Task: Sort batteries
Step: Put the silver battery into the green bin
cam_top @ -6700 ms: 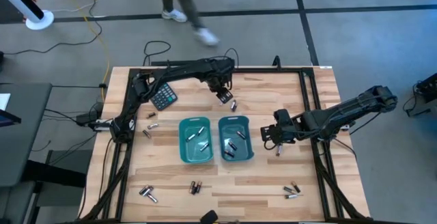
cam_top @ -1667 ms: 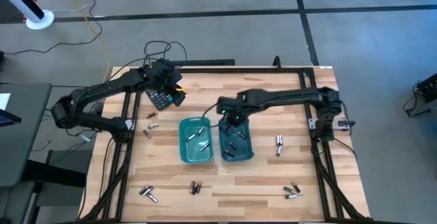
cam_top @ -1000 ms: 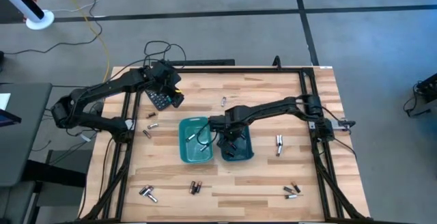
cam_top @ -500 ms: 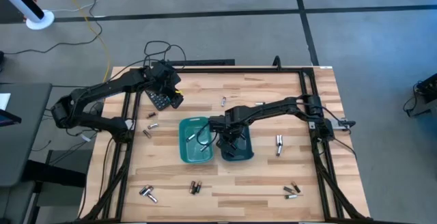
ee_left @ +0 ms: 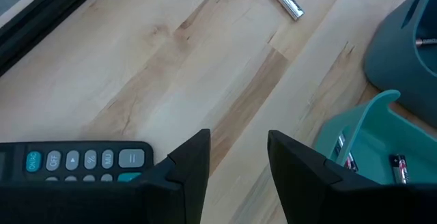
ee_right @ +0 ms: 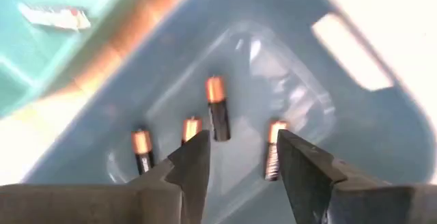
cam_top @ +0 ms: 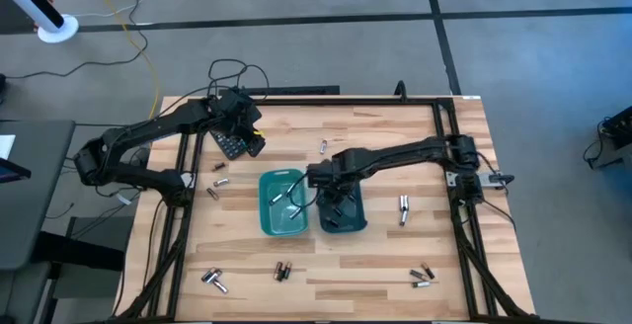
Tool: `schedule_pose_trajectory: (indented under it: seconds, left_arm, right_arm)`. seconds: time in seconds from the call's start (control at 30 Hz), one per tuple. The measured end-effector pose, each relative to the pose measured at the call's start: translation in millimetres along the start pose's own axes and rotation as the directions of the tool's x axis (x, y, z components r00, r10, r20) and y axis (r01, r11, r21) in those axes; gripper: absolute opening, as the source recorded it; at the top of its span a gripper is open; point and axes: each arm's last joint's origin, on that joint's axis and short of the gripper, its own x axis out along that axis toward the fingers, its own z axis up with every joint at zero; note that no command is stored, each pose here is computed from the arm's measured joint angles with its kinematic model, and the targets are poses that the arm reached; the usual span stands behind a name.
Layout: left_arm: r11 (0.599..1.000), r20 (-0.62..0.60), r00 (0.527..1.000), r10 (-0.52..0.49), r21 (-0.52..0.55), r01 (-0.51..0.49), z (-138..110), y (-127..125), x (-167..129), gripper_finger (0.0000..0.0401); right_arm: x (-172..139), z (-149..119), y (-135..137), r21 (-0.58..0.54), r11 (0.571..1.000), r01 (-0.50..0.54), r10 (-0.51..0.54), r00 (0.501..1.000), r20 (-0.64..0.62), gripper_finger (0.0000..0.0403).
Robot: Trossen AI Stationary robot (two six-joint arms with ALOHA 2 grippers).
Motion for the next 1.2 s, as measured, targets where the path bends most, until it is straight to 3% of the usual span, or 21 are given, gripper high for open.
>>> schedule_pose_trajectory:
  seconds: [0.23, 0.4, 0.6, 0.77, 0.93, 1.2]
  left_arm:
    - [0.998, 0.006, 1.0, 0.006, 0.06, -0.007, 2.2, -0.6, -7.3, 0.0141]
    - [0.977, 0.017, 0.992, 0.127, 0.169, -0.128, 11.2, -0.8, -37.8, 0.0141]
    - [0.952, 0.049, 0.986, 0.157, 0.258, -0.164, 7.0, -3.6, -81.9, 0.0141]
    - [0.938, -0.051, 0.985, 0.167, 0.315, -0.143, -19.6, -3.4, -106.7, 0.0141]
    - [0.915, -0.203, 0.964, 0.173, 0.396, -0.081, -46.3, -1.7, -110.7, 0.0141]
    - [0.911, -0.394, 0.911, 0.123, 0.409, 0.054, -76.4, -4.7, -72.3, 0.0141]
  right_arm:
    - [-83.3, -16.7, -21.2, 0.064, 0.998, -0.002, -0.012, 0.975, 0.221, 0.0163]
    - [-121.1, -61.4, -43.8, 0.187, 0.979, 0.08, -0.138, 0.938, 0.319, 0.0155]
    - [-111.7, -127.7, -72.9, 0.382, 0.924, -0.006, -0.133, 0.932, 0.337, 0.0154]
    - [-90.1, -161.5, -91.9, 0.496, 0.862, -0.102, -0.1, 0.926, 0.365, 0.0154]
    - [-74.2, -169.3, -96.9, 0.507, 0.842, -0.187, -0.044, 0.911, 0.409, 0.0154]
    - [-66.6, -165.2, -88.6, 0.414, 0.874, -0.253, 0.036, 0.885, 0.465, 0.0154]
